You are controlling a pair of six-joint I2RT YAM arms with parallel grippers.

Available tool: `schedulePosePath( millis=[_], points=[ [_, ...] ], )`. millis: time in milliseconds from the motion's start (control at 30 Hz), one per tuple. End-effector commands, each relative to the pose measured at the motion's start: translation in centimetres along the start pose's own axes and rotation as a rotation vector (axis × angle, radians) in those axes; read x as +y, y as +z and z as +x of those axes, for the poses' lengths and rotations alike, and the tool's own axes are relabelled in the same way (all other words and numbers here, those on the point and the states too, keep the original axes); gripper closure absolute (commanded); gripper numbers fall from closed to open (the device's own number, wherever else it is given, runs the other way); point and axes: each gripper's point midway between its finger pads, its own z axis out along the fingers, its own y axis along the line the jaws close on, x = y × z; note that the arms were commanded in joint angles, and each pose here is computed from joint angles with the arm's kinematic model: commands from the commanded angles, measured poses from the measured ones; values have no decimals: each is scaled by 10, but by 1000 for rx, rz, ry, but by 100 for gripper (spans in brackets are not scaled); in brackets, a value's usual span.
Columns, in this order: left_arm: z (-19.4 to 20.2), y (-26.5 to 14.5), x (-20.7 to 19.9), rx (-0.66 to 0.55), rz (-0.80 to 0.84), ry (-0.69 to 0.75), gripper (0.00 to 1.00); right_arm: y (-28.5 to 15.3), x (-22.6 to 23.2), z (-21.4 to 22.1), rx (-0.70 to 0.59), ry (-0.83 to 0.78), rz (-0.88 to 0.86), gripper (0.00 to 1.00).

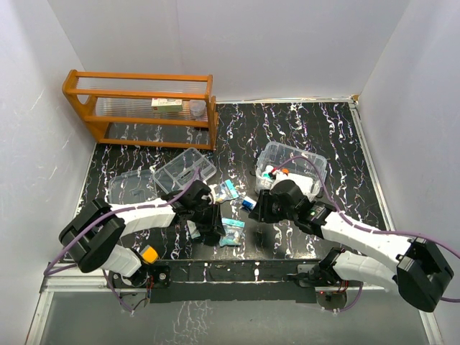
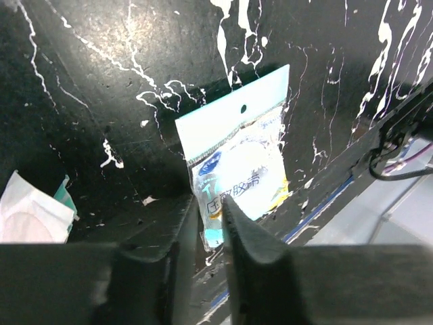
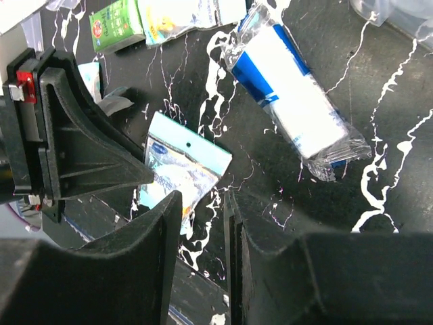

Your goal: Organize the medicine kit

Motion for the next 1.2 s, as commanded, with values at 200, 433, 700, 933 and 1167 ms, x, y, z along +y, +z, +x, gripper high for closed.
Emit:
schedulePosePath(
  millis=[200,433,700,933,1167],
  points=[
    [-18,-8,-6,-122,33,144,100,-31,41,-66,-251,60,-96,70],
    [-42,-39,-35,-218,68,253,100,-68,44,-103,-409,95,-53,70],
    [-90,-95,-111,-408,225,365,100,-154,35,-165,-739,173,52,67],
    [-153,-99,-174,-482,309,317,100,-221,22,-189,-955,256,97,65],
    [-207,-54,-216,-436,280,273,100,-265,9,-193,-1084,299,106,64]
  ],
)
